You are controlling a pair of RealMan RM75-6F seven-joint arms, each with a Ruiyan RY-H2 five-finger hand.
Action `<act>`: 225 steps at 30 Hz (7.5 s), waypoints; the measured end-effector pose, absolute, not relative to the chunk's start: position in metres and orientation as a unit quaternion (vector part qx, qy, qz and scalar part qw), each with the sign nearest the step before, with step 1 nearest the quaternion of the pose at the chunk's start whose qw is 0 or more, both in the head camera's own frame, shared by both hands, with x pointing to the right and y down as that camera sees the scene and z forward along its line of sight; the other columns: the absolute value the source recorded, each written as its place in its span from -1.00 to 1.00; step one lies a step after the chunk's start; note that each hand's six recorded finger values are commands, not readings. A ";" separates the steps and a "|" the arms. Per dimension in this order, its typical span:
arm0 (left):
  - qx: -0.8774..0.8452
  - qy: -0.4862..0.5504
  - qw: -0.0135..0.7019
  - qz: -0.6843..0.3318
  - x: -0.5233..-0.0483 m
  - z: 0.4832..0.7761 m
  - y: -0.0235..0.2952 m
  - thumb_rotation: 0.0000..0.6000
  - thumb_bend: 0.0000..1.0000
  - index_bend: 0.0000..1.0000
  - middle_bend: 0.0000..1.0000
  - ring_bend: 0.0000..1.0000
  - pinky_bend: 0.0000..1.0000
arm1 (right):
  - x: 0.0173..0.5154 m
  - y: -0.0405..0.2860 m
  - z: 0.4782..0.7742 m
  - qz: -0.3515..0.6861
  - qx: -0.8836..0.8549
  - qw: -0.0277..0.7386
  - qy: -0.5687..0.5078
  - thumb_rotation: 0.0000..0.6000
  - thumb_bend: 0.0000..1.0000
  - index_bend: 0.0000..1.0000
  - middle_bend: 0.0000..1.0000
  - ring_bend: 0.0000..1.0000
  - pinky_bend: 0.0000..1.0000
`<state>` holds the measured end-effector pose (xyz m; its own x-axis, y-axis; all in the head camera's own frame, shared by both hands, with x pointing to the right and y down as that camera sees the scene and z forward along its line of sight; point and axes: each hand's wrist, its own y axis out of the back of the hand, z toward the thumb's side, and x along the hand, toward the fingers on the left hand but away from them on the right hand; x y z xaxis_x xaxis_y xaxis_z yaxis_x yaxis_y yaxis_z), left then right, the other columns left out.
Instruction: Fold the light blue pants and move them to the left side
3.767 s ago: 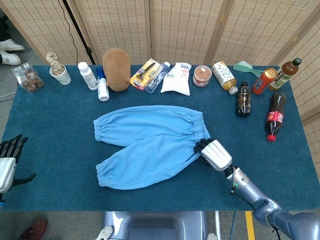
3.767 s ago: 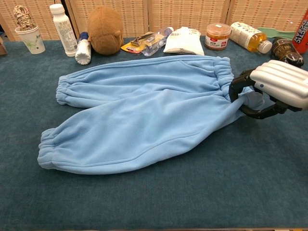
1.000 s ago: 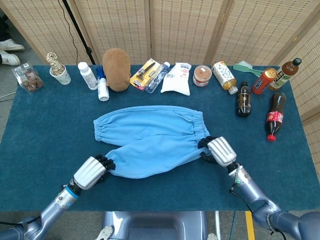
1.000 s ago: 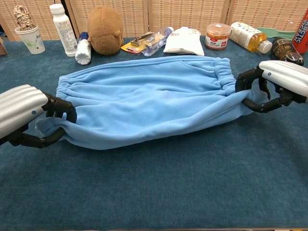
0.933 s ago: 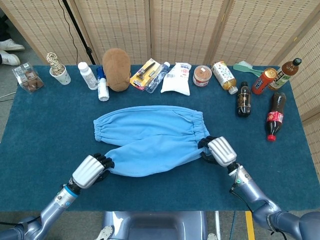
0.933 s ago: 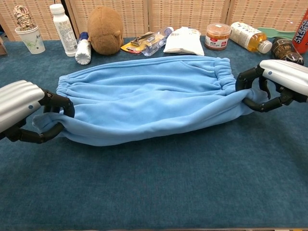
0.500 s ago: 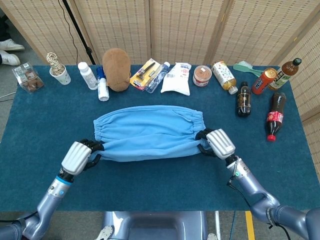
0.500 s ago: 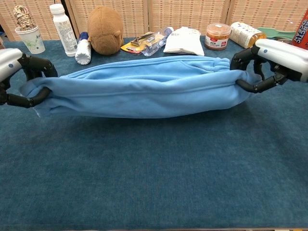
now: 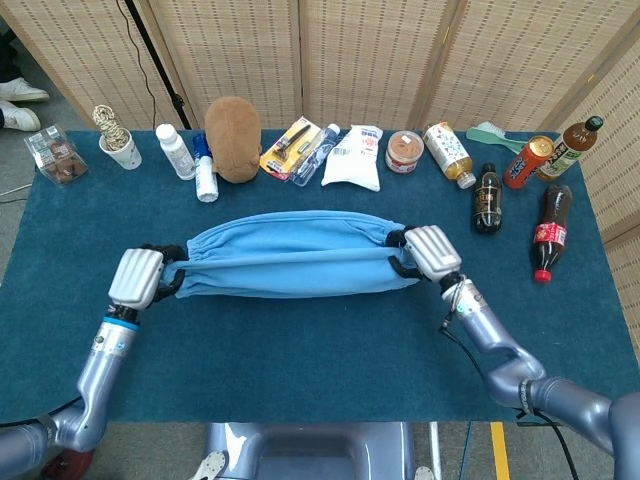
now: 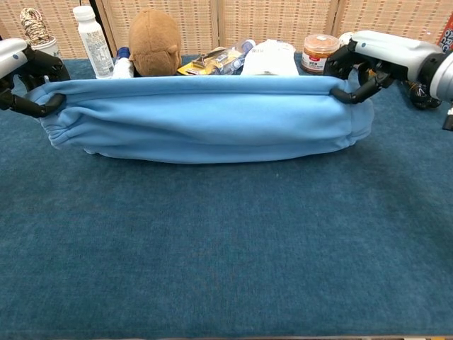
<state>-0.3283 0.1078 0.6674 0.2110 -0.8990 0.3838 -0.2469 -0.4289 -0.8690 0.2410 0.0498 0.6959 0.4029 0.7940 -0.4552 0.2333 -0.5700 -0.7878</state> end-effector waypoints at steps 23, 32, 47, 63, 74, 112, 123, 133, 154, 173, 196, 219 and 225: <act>-0.670 0.402 0.320 -0.536 -0.298 0.717 0.057 1.00 0.01 0.69 0.20 0.19 -0.12 | 0.224 0.011 0.744 0.503 -0.740 0.321 -0.309 1.00 0.81 0.26 0.13 -0.07 0.29; -0.657 0.397 0.326 -0.552 -0.294 0.729 0.047 1.00 -0.04 0.35 -0.19 -0.14 -0.32 | 0.212 0.003 0.753 0.510 -0.736 0.327 -0.302 1.00 0.64 -0.01 -0.06 -0.20 0.19; -0.657 0.404 0.322 -0.549 -0.292 0.727 0.045 1.00 -0.16 -1.00 -1.00 -1.00 -0.97 | 0.205 -0.009 0.736 0.490 -0.721 0.389 -0.297 1.00 -1.00 -1.00 -1.00 -1.00 -1.00; -0.663 0.430 0.340 -0.510 -0.315 0.681 0.044 1.00 -0.26 -1.00 -1.00 -1.00 -1.00 | 0.226 -0.002 0.664 0.433 -0.707 0.443 -0.341 1.00 -1.00 -1.00 -1.00 -1.00 -1.00; -0.658 0.427 0.363 -0.503 -0.339 0.650 0.051 1.00 -0.30 -1.00 -1.00 -1.00 -1.00 | 0.283 0.059 0.642 0.440 -0.709 0.476 -0.277 1.00 -1.00 -0.91 -1.00 -1.00 -0.92; -0.618 0.438 0.281 -0.590 -0.458 0.582 0.146 1.00 -0.30 -1.00 -1.00 -1.00 -1.00 | 0.263 0.089 0.714 0.378 -0.656 0.642 -0.117 1.00 -1.00 -0.67 -0.87 -1.00 -0.76; -0.621 0.436 0.275 -0.590 -0.458 0.584 0.145 1.00 -0.30 -1.00 -1.00 -1.00 -1.00 | 0.270 0.078 0.733 0.425 -0.647 0.624 -0.107 1.00 -1.00 -0.65 -0.83 -1.00 -0.74; -0.623 0.443 0.267 -0.587 -0.462 0.583 0.144 1.00 -0.30 -1.00 -1.00 -1.00 -1.00 | 0.264 0.074 0.742 0.438 -0.655 0.605 -0.116 1.00 0.14 -0.32 -0.54 -0.71 -0.47; -0.626 0.441 0.257 -0.590 -0.464 0.586 0.145 1.00 -0.30 -1.00 -1.00 -1.00 -1.00 | 0.248 0.074 0.733 0.405 -0.683 0.578 -0.189 1.00 0.96 0.18 -0.01 -0.16 0.15; -0.635 0.443 0.249 -0.582 -0.466 0.582 0.150 1.00 -0.29 -1.00 -1.00 -1.00 -1.00 | 0.157 0.048 0.693 0.291 -0.720 0.570 -0.269 1.00 0.97 0.19 -0.01 -0.16 0.15; -0.641 0.457 0.212 -0.580 -0.484 0.585 0.144 1.00 -0.29 -1.00 -1.00 -1.00 -1.00 | -0.008 0.033 0.673 0.244 -0.772 0.513 -0.284 1.00 0.96 0.19 -0.01 -0.16 0.15; -0.642 0.450 0.202 -0.588 -0.487 0.591 0.143 1.00 -0.29 -1.00 -1.00 -1.00 -1.00 | -0.082 0.044 0.687 0.289 -0.776 0.481 -0.289 1.00 -0.05 -0.37 -0.46 -0.57 -0.23; -0.643 0.448 0.198 -0.589 -0.488 0.593 0.143 1.00 -0.29 -1.00 -1.00 -1.00 -1.00 | -0.092 0.055 0.705 0.320 -0.799 0.438 -0.258 1.00 -1.00 -1.00 -1.00 -1.00 -0.90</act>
